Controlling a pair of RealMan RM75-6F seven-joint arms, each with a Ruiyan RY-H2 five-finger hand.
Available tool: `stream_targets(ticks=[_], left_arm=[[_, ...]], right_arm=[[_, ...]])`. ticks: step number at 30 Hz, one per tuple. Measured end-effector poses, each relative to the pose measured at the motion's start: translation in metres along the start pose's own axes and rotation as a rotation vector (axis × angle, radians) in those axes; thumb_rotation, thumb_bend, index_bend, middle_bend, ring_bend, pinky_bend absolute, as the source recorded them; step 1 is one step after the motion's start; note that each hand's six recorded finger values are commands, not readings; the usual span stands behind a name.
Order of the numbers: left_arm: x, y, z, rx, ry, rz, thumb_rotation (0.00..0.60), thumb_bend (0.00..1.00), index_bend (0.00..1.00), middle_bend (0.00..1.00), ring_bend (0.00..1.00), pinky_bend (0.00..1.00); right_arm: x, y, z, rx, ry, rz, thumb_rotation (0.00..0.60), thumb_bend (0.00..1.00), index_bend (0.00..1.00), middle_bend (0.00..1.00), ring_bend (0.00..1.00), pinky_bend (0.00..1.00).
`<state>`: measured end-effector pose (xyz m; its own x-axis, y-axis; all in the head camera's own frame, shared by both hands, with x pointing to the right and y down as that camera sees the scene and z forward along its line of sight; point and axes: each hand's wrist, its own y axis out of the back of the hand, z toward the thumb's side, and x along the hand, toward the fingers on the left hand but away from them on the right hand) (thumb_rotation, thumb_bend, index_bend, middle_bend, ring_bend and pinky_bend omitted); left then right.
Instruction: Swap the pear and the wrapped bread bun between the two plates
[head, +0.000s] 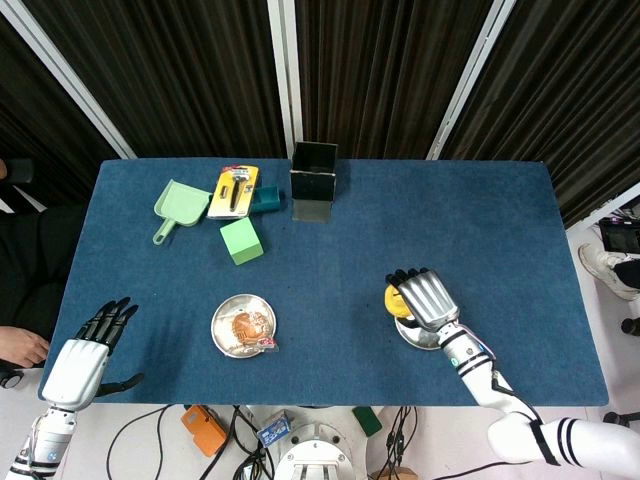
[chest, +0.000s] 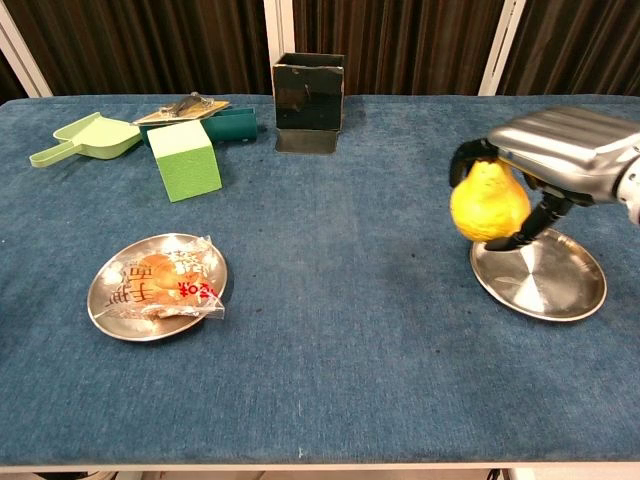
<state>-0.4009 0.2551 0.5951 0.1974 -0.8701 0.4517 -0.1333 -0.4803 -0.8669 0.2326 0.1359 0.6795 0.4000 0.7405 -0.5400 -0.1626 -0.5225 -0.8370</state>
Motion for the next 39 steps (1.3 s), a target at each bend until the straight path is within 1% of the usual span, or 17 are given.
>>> stream_targets(ticks=[2, 5, 8, 10, 11, 12, 13, 14, 16, 18, 20, 22, 26, 30, 33, 35, 39], left_arm=[[0.001, -0.002, 0.001, 0.003, -0.001, -0.004, 0.600, 0.01, 0.00, 0.00, 0.00, 0.21], [0.002, -0.002, 0.002, 0.006, -0.001, -0.003, 0.600, 0.01, 0.00, 0.00, 0.00, 0.21], [0.002, -0.002, 0.002, 0.005, 0.001, -0.003, 0.600, 0.01, 0.00, 0.00, 0.00, 0.21], [0.002, -0.002, 0.001, 0.003, 0.001, -0.003, 0.600, 0.01, 0.00, 0.00, 0.00, 0.21], [0.002, -0.002, 0.001, 0.002, 0.001, -0.003, 0.600, 0.01, 0.00, 0.00, 0.00, 0.21], [0.002, -0.002, 0.001, 0.001, 0.001, -0.003, 0.600, 0.01, 0.00, 0.00, 0.00, 0.21], [0.002, -0.002, 0.001, 0.000, 0.001, -0.002, 0.600, 0.01, 0.00, 0.00, 0.00, 0.21], [0.002, -0.001, 0.001, -0.001, 0.002, -0.002, 0.600, 0.01, 0.00, 0.00, 0.00, 0.21], [0.002, -0.001, 0.000, -0.002, 0.002, 0.000, 0.600, 0.01, 0.00, 0.00, 0.00, 0.21], [0.002, 0.000, 0.000, -0.006, 0.002, 0.004, 0.600, 0.01, 0.00, 0.00, 0.00, 0.21], [0.001, 0.002, 0.000, -0.012, 0.001, 0.009, 0.600, 0.01, 0.00, 0.00, 0.00, 0.21], [0.000, 0.004, -0.001, -0.021, 0.003, 0.016, 0.600, 0.01, 0.00, 0.00, 0.00, 0.21], [-0.002, 0.007, -0.004, -0.051, 0.007, 0.025, 0.600, 0.01, 0.00, 0.00, 0.00, 0.21], [-0.006, 0.008, -0.006, -0.084, 0.008, 0.032, 0.600, 0.01, 0.00, 0.00, 0.00, 0.21], [-0.012, 0.011, -0.008, -0.099, 0.005, 0.045, 0.600, 0.01, 0.00, 0.00, 0.00, 0.21], [-0.018, 0.013, -0.012, -0.093, 0.015, 0.055, 0.600, 0.03, 0.00, 0.00, 0.00, 0.18], [-0.033, 0.016, -0.026, -0.015, 0.078, 0.066, 0.600, 0.05, 0.00, 0.00, 0.00, 0.11]], right_arm=[[0.003, -0.009, -0.010, -0.009, -0.012, 0.020, 0.600, 0.52, 0.65, 0.63, 0.58, 0.56], [0.005, -0.022, -0.020, -0.014, -0.014, 0.045, 0.600, 0.52, 0.53, 0.59, 0.51, 0.53], [0.009, -0.031, -0.022, -0.009, -0.002, 0.077, 0.600, 0.52, 0.35, 0.45, 0.41, 0.45], [0.012, -0.036, -0.025, -0.005, 0.001, 0.103, 0.600, 0.52, 0.17, 0.34, 0.32, 0.36], [0.014, -0.037, -0.027, -0.001, 0.000, 0.113, 0.600, 0.52, 0.11, 0.31, 0.29, 0.34], [0.015, -0.037, -0.029, 0.002, -0.002, 0.121, 0.600, 0.52, 0.05, 0.25, 0.23, 0.31], [0.018, -0.038, -0.031, 0.005, -0.003, 0.130, 0.600, 0.49, 0.01, 0.20, 0.18, 0.29], [0.020, -0.038, -0.033, 0.007, -0.004, 0.136, 0.590, 0.46, 0.00, 0.17, 0.15, 0.28], [0.025, -0.036, -0.036, 0.016, -0.009, 0.142, 0.537, 0.34, 0.00, 0.11, 0.10, 0.25], [0.030, -0.034, -0.038, 0.024, -0.015, 0.139, 0.469, 0.27, 0.00, 0.06, 0.06, 0.22], [0.038, -0.030, -0.040, 0.029, -0.024, 0.131, 0.421, 0.24, 0.00, 0.03, 0.02, 0.18], [0.047, -0.025, -0.044, 0.033, -0.032, 0.117, 0.404, 0.21, 0.00, 0.01, 0.00, 0.15], [0.070, -0.014, -0.053, 0.031, -0.045, 0.094, 0.400, 0.20, 0.00, 0.00, 0.00, 0.11], [0.086, -0.004, -0.061, -0.008, -0.060, 0.063, 0.401, 0.19, 0.00, 0.00, 0.00, 0.09], [0.100, 0.005, -0.068, -0.041, -0.075, 0.012, 0.399, 0.19, 0.00, 0.00, 0.00, 0.06], [0.113, 0.012, -0.074, -0.044, -0.098, -0.039, 0.396, 0.19, 0.00, 0.00, 0.00, 0.02], [0.155, 0.019, -0.094, -0.026, -0.196, -0.147, 0.395, 0.19, 0.00, 0.00, 0.00, 0.00]])
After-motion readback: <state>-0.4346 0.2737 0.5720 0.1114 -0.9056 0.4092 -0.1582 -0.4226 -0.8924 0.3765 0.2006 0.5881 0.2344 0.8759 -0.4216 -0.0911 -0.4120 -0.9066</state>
